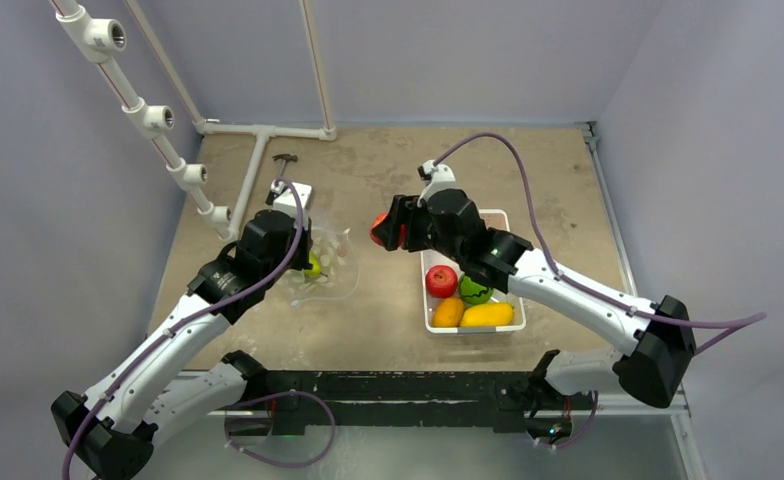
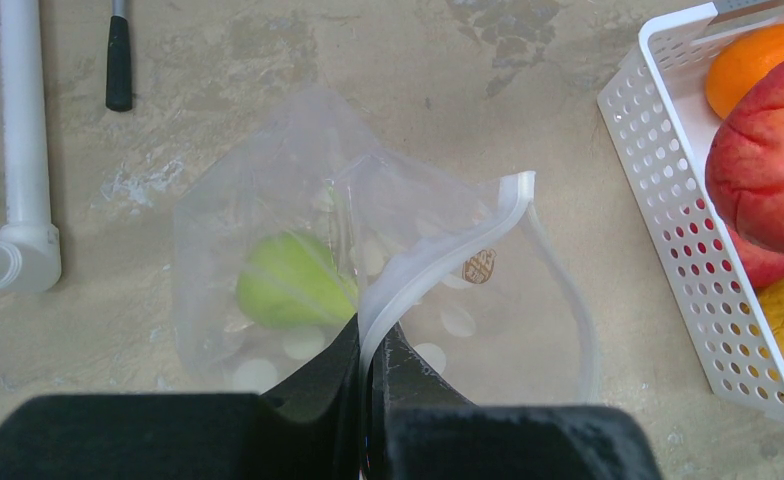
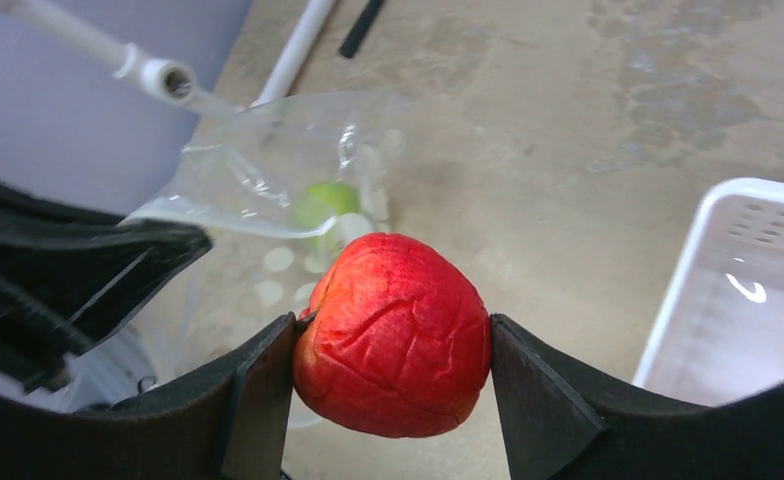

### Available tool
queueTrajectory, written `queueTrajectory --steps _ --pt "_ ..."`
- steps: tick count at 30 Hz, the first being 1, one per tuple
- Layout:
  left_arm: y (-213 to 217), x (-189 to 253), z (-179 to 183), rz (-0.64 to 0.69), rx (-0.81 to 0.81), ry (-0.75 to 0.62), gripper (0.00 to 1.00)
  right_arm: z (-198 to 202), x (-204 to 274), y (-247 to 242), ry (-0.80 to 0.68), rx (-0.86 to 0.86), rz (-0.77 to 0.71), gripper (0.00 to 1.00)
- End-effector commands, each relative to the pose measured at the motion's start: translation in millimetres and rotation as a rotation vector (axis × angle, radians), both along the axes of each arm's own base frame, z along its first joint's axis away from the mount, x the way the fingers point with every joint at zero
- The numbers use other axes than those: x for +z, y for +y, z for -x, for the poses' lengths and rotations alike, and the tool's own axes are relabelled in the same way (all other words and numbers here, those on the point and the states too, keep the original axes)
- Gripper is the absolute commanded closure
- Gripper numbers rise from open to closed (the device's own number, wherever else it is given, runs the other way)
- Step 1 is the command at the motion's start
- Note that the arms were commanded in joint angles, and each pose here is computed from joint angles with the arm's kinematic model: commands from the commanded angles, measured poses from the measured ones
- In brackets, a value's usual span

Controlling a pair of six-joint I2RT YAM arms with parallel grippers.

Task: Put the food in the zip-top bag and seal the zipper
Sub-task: Place the fake fruit in the zipper food storage bag.

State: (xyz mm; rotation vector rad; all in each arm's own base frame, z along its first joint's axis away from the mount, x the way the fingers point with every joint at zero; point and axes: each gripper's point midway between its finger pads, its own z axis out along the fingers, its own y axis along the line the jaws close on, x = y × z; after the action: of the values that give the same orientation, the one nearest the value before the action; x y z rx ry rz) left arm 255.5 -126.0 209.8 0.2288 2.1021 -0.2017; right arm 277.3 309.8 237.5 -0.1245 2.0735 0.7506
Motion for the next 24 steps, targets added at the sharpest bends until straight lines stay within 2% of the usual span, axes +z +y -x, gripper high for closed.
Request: queueTrajectory --steps 1,7,11,19,24 --pt "-4 7 -5 0.021 -0.004 -0.033 1.00 23 55 31 -0.147 0.201 -0.135 0.91" --pt "-5 7 -5 0.024 -0.005 -0.035 1.00 44 60 61 -0.175 0.306 -0.171 0.90" --pt "-5 8 -5 0.025 -0.005 -0.034 1.00 57 45 87 -0.155 0.367 -0.152 0.89" --pt "-5 7 -5 0.025 -0.007 -0.033 1.00 56 3 123 -0.110 0.359 -0.075 0.89" --pt "-5 7 -5 0.023 -0.007 -0.032 1.00 54 -14 139 -0.094 0.342 -0.049 0.78"
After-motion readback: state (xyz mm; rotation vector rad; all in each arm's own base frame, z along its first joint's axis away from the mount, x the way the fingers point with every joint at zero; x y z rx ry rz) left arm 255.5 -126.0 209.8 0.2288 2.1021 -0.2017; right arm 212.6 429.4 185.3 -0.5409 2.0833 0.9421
